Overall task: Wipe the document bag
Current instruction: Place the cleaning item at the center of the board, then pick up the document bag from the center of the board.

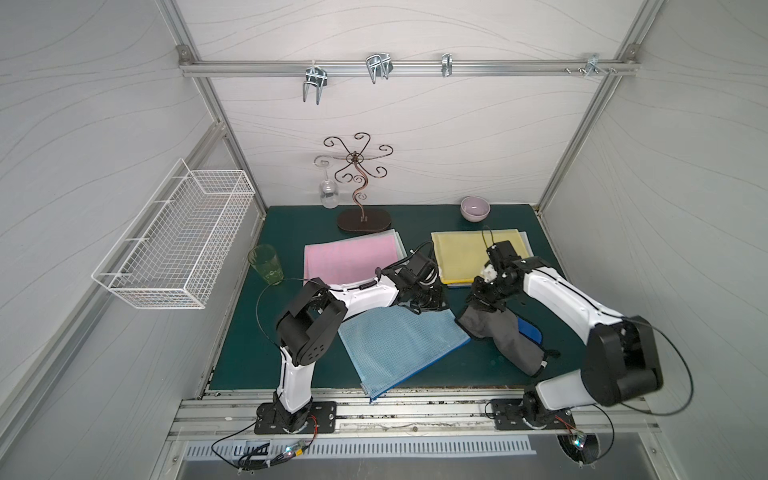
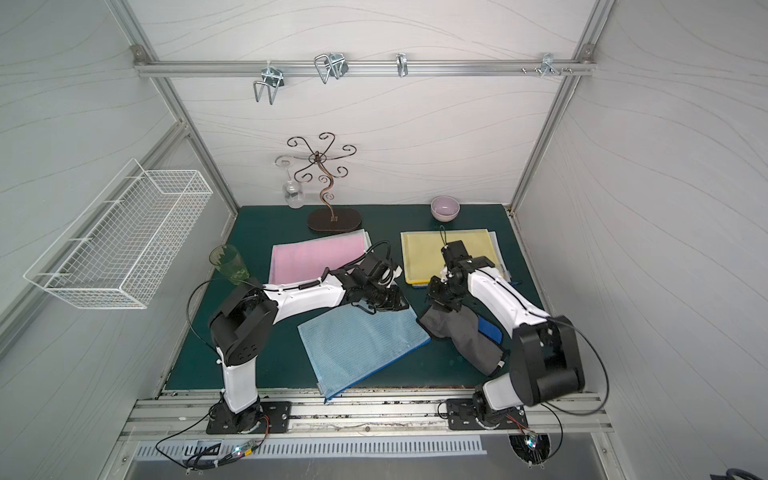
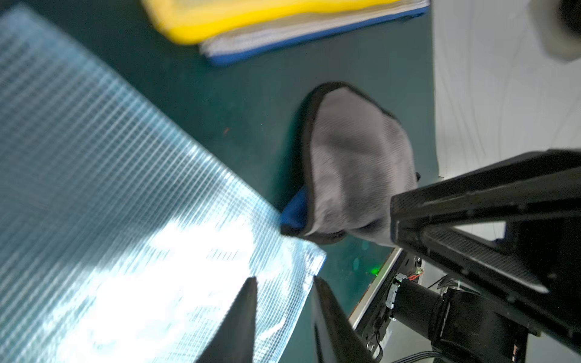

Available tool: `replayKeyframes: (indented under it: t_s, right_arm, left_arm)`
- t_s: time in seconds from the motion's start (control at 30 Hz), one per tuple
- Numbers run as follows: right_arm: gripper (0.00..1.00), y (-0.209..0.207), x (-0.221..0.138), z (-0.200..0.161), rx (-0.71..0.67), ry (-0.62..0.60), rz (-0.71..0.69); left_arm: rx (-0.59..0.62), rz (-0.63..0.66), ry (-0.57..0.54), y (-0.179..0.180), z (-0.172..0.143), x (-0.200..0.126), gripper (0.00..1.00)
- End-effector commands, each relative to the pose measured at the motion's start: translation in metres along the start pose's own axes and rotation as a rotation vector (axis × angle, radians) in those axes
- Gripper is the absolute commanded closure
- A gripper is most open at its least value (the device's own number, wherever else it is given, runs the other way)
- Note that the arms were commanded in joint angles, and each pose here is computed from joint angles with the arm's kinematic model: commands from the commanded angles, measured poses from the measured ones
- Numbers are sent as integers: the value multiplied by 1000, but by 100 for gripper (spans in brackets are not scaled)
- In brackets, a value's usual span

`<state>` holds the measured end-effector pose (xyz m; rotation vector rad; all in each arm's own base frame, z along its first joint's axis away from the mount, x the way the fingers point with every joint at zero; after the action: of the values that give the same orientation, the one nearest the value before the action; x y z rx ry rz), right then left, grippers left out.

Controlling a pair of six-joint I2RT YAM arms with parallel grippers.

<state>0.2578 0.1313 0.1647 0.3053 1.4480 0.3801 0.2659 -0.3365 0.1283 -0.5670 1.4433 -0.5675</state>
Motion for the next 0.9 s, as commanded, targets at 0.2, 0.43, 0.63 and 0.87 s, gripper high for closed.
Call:
replayKeyframes:
  t_s: [0.2,0.43,0.63,0.87]
  right_arm:
    - [59,21,66,27,-110,123,-7]
    - [47,-9,85,14,-138,168,-145]
    - [46,-12,108,-15,-204,306,-55]
    - [47,15,130,-48,-287,406,120]
  left_arm:
    - [-147,208,4,71,-35,-10,78]
    - [-178,263,10,91,-44,-10,78]
    - [-196,277,10,99,-49,-10,79]
    - [-208,285,13,105,-51,-8,79]
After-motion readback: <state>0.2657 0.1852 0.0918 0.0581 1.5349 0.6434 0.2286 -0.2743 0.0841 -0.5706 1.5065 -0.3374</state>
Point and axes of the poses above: each gripper's point midway between its finger pads, its own x axis out along the fingers, its own y axis along the line the jaws close on, z = x × y, the point moved 8 cm from there along -x, back along the fingers, and after that the axes turned 14 degrees about -x, right-handed, at the moved point
